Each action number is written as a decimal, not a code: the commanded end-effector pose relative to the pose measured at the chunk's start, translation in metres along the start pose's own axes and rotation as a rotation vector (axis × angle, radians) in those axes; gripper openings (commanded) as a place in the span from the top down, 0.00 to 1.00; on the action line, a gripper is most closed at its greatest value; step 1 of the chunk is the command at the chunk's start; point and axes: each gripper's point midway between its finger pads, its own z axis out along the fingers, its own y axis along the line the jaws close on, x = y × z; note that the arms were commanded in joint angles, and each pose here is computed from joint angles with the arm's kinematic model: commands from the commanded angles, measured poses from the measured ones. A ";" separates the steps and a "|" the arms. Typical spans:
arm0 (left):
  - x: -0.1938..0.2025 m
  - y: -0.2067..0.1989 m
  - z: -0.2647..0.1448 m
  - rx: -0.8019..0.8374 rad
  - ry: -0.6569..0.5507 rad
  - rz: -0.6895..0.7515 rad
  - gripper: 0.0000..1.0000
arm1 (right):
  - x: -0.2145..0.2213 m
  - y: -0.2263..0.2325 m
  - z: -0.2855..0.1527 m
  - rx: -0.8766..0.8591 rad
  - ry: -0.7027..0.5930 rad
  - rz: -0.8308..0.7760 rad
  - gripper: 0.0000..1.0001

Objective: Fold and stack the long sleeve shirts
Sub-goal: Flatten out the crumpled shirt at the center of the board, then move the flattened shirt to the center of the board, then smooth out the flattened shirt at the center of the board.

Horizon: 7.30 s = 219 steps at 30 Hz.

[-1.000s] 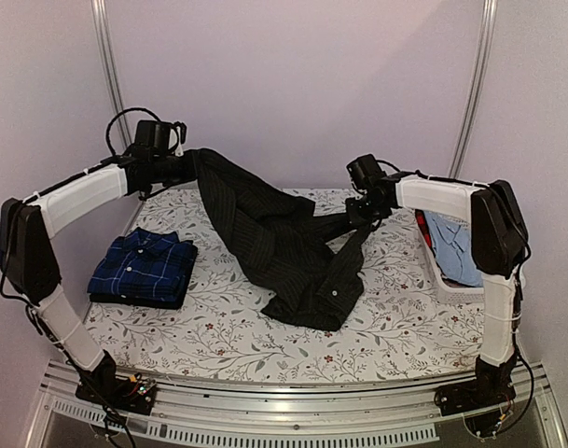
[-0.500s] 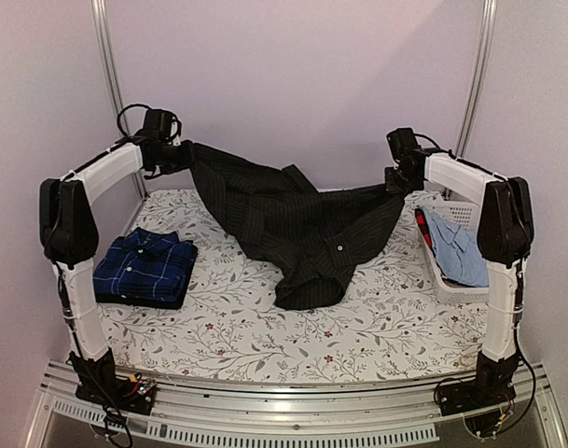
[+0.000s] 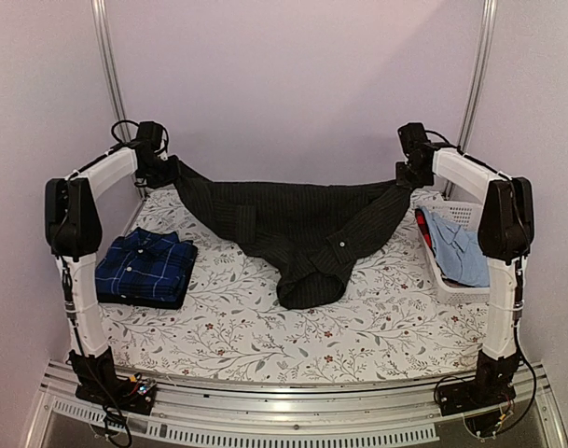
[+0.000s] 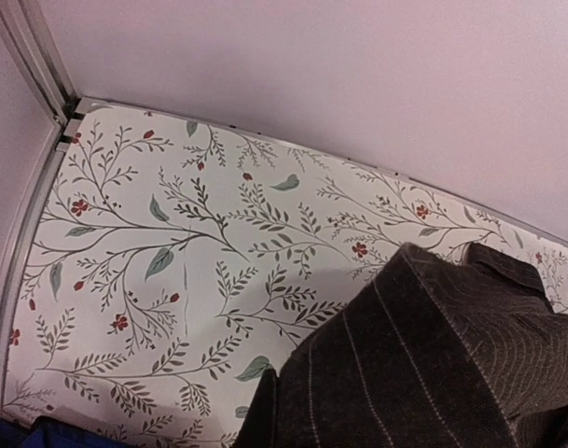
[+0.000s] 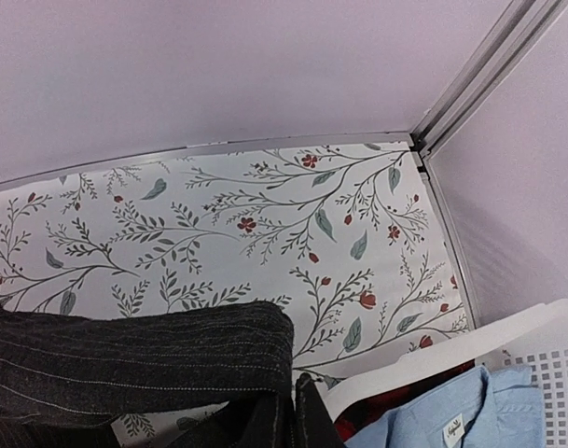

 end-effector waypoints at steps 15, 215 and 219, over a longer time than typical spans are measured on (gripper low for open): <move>0.016 -0.066 -0.022 0.131 0.022 0.106 0.23 | 0.023 0.072 -0.040 -0.138 0.006 -0.132 0.29; 0.291 -0.065 -0.073 0.083 0.300 0.113 0.39 | 0.226 0.198 -0.231 -0.715 0.052 -0.034 0.35; 0.282 -0.055 -0.060 0.028 0.253 0.049 0.42 | 0.211 0.202 -0.242 -0.770 -0.014 -0.018 0.36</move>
